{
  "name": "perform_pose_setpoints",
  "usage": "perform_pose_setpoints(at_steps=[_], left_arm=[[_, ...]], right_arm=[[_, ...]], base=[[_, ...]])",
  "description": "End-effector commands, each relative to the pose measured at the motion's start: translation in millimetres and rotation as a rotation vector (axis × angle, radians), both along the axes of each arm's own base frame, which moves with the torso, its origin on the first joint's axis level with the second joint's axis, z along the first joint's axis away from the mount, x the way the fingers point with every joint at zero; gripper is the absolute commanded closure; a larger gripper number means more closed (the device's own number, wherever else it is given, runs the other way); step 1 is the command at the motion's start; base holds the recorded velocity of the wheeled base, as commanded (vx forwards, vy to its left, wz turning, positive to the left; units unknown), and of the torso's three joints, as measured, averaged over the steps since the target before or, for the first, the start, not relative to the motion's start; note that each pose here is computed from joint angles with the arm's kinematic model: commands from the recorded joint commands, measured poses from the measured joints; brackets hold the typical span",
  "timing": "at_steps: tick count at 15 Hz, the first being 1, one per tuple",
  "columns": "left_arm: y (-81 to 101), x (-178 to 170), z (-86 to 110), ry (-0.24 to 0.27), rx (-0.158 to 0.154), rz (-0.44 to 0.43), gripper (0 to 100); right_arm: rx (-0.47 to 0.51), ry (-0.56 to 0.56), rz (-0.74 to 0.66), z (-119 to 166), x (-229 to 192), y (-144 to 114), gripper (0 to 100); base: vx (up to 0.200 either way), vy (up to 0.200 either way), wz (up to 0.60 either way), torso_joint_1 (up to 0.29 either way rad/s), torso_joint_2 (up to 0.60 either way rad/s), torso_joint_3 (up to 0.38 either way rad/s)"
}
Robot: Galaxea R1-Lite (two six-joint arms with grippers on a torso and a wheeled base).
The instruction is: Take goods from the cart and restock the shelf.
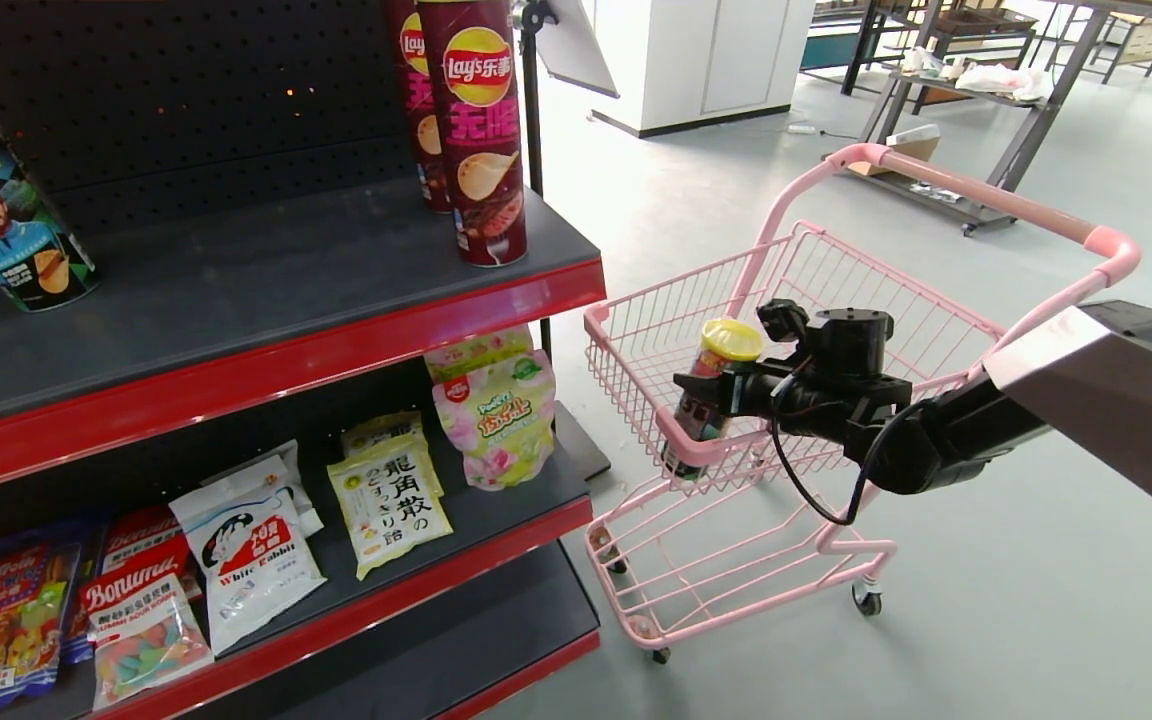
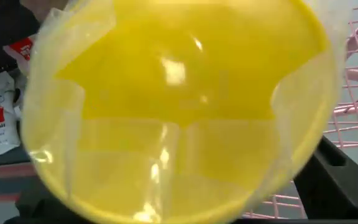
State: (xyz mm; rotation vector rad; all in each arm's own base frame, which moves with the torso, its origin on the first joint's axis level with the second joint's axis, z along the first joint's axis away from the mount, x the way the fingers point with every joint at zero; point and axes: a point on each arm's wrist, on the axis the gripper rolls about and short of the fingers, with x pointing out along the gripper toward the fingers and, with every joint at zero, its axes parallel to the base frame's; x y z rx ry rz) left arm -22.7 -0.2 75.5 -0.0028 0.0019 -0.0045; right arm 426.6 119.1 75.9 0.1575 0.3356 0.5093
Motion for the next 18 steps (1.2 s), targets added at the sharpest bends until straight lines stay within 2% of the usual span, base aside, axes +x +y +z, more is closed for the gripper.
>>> perform_pose_setpoints(at_steps=[1,6,7,10,11,12,14,15,16,17,18], left_arm=[[0.0,0,0.0,0.000,0.000,0.000,0],[0.0,0,0.0,0.000,0.020,0.001,0],[0.0,0,0.0,0.000,0.018,0.001,0],[0.0,0,0.0,0.000,0.014,0.001,0],[0.0,0,0.0,0.000,0.010,0.001,0],[0.0,0,0.0,0.000,0.007,0.001,0],[0.0,0,0.0,0.000,0.006,0.001,0],[0.0,0,0.0,0.000,0.006,0.001,0],[0.0,0,0.0,0.001,0.003,0.001,0],[0.0,0,0.0,0.000,0.003,0.001,0],[0.0,0,0.0,0.000,0.003,0.001,0]], right_arm=[[0.012,0.022,-0.004,-12,7,2,100],[0.022,-0.003,-0.021,-4,9,1,100],[0.031,-0.046,-0.029,15,7,-1,100],[0.023,-0.209,-0.043,104,2,-13,100],[0.013,-0.226,-0.045,116,-1,-16,100],[-0.010,-0.276,-0.047,151,-18,-23,100],[-0.032,-0.337,-0.058,191,-50,-31,100],[-0.036,-0.343,-0.081,203,-62,-33,100],[-0.062,-0.328,-0.210,228,-94,-38,100],[-0.093,-0.290,-0.282,235,-118,-39,100],[-0.124,-0.203,-0.257,239,-169,-42,100]], base=[[0.000,0.000,0.00,0.000,0.00,0.000],[0.000,0.000,0.00,0.000,0.00,0.000],[0.000,0.000,0.00,0.000,0.00,0.000],[0.000,0.000,0.00,0.000,0.00,0.000],[0.000,0.000,0.00,0.000,0.00,0.000],[0.000,0.000,0.00,0.000,0.00,0.000],[0.000,0.000,0.00,0.000,0.00,0.000],[0.000,0.000,0.00,0.000,0.00,0.000],[0.000,0.000,0.00,0.000,0.00,0.000],[0.000,0.000,0.00,0.000,0.00,0.000],[0.000,0.000,0.00,0.000,0.00,0.000]])
